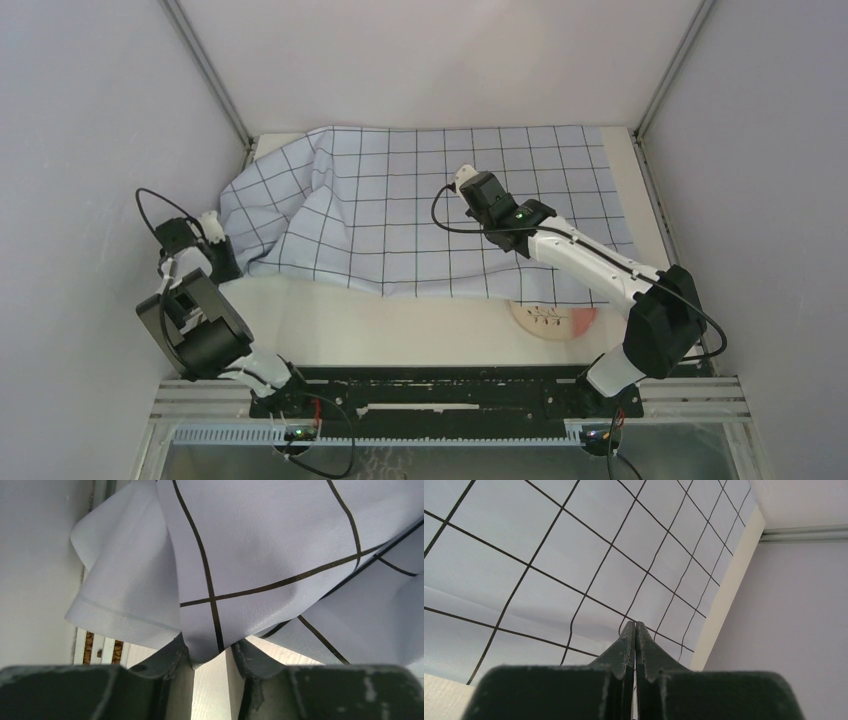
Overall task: Set the dinner table for one person
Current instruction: Flatten out the napkin at the center of the board.
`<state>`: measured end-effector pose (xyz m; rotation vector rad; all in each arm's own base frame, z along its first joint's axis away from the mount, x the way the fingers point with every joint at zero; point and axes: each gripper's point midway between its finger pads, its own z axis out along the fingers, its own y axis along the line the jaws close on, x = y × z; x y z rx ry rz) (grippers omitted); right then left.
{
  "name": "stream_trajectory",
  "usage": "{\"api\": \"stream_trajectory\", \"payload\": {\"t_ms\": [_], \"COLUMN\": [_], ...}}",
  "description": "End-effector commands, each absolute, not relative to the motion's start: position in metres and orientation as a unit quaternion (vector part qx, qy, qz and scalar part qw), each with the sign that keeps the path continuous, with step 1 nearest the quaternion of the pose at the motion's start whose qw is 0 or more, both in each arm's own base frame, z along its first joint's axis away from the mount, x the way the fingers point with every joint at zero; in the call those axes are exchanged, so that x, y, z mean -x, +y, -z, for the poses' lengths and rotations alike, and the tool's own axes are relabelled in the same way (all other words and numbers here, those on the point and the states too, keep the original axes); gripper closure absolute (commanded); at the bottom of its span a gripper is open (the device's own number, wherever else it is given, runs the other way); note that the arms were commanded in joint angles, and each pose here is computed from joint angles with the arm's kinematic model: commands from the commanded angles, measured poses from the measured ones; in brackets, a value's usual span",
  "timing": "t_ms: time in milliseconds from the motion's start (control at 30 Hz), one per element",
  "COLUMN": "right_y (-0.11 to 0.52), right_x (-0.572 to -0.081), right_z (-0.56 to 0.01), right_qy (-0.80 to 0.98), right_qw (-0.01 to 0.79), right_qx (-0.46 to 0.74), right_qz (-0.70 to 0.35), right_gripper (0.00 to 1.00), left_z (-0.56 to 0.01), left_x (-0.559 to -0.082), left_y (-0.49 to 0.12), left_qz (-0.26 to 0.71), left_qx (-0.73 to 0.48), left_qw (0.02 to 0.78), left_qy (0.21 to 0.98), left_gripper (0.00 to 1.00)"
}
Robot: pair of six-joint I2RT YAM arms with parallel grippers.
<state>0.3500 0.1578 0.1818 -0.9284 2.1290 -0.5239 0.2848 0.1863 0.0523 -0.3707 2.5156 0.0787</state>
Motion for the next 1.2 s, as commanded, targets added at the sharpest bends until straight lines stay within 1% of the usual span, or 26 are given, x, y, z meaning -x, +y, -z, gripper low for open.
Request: {"api": "stream_trajectory", "payload": {"t_ms": [0, 33, 133, 167, 200, 433, 467, 533, 667, 800, 933, 1067, 1167], "right_y": [0.164, 0.166, 0.18, 0.187, 0.193, 0.231, 0.237, 0.248, 0.262, 0.26, 0.244, 0.231, 0.226], "right_x": [-0.354, -0.353, -0.344, -0.338, -0.332, -0.317, -0.315, -0.314, -0.31, -0.313, -0.333, -0.351, -0.36], "right_z": [-0.211, -0.208, -0.192, -0.183, -0.173, -0.109, -0.097, -0.079, -0.052, -0.035, -0.03, -0.025, -0.023], "right_qy": [0.822, 0.824, 0.839, 0.845, 0.851, 0.875, 0.878, 0.884, 0.893, 0.903, 0.914, 0.92, 0.921], "right_qw": [0.412, 0.41, 0.393, 0.382, 0.366, 0.282, 0.268, 0.248, 0.202, 0.171, 0.163, 0.158, 0.159], "right_qx": [0.342, 0.342, 0.351, 0.358, 0.365, 0.393, 0.396, 0.396, 0.397, 0.392, 0.371, 0.356, 0.35], "right_qz": [0.194, 0.188, 0.137, 0.112, 0.088, -0.002, -0.016, -0.034, -0.061, -0.043, 0.009, 0.049, 0.068], "right_gripper": [1.0, 1.0, 1.0, 1.0, 1.0, 1.0, 1.0, 1.0, 1.0, 1.0, 1.0, 1.0, 1.0], "left_z": [-0.082, -0.087, -0.103, -0.11, -0.117, -0.188, -0.196, -0.208, -0.214, -0.213, -0.212, -0.215, -0.216], "left_x": [-0.303, -0.303, -0.304, -0.304, -0.304, -0.307, -0.304, -0.303, -0.3, -0.299, -0.298, -0.294, -0.296], "left_y": [0.178, 0.176, 0.167, 0.164, 0.16, 0.136, 0.13, 0.121, 0.112, 0.109, 0.103, 0.093, 0.096], "left_qz": [-0.008, -0.008, 0.0, 0.006, 0.012, 0.074, 0.089, 0.116, 0.149, 0.162, 0.189, 0.238, 0.234], "left_qx": [0.127, 0.124, 0.114, 0.11, 0.107, 0.087, 0.088, 0.085, 0.085, 0.086, 0.088, 0.084, 0.085], "left_qw": [0.327, 0.329, 0.335, 0.337, 0.337, 0.342, 0.333, 0.326, 0.305, 0.291, 0.271, 0.231, 0.229], "left_qy": [0.936, 0.936, 0.935, 0.935, 0.935, 0.933, 0.934, 0.934, 0.937, 0.939, 0.94, 0.94, 0.941], "left_gripper": [0.72, 0.77, 0.94, 0.99, 1.0, 1.0, 1.0, 1.0, 1.0, 1.0, 1.0, 1.0, 1.0]}}
